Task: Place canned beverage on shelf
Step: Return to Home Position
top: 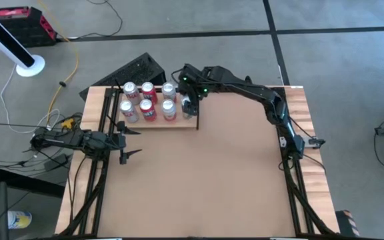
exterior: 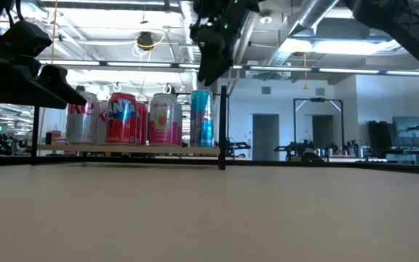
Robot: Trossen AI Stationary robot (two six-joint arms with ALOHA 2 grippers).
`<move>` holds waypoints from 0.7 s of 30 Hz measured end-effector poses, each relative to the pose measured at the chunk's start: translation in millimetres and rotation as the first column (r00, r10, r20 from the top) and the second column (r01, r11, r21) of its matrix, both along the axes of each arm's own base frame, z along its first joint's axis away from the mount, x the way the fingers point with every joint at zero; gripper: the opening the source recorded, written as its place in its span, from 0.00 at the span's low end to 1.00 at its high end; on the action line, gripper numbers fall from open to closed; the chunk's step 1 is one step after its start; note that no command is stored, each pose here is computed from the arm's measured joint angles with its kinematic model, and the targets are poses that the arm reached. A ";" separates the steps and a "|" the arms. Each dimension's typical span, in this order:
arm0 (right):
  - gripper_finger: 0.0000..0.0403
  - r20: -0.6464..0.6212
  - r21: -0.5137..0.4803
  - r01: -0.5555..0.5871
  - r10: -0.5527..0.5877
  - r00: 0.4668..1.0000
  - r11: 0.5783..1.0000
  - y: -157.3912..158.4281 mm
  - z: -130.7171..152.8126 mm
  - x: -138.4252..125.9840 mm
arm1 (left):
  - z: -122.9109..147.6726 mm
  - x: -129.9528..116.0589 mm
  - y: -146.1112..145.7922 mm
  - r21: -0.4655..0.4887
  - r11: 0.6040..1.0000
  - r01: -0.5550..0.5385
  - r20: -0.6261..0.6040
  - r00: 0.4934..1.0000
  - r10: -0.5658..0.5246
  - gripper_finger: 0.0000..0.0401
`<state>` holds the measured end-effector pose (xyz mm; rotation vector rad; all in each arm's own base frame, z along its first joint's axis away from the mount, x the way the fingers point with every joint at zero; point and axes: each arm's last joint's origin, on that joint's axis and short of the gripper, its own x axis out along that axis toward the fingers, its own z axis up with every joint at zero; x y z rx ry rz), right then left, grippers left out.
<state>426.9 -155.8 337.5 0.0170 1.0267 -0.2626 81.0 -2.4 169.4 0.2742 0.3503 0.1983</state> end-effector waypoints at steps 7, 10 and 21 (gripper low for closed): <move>0.77 0.038 0.027 0.028 -0.029 0.999 0.999 22.2 42.9 -30.2 | 0.0 0.0 0.0 0.000 1.000 0.000 0.000 1.000 0.000 0.84; 0.77 -0.008 0.063 0.036 -0.035 0.999 0.997 41.8 59.4 -51.0 | 0.0 0.0 0.0 0.000 1.000 0.000 0.000 1.000 0.000 0.84; 0.77 0.025 -0.031 0.015 -0.014 1.000 0.999 128.9 87.9 -95.8 | 0.0 0.0 0.0 0.000 1.000 -0.001 0.000 1.000 0.001 0.84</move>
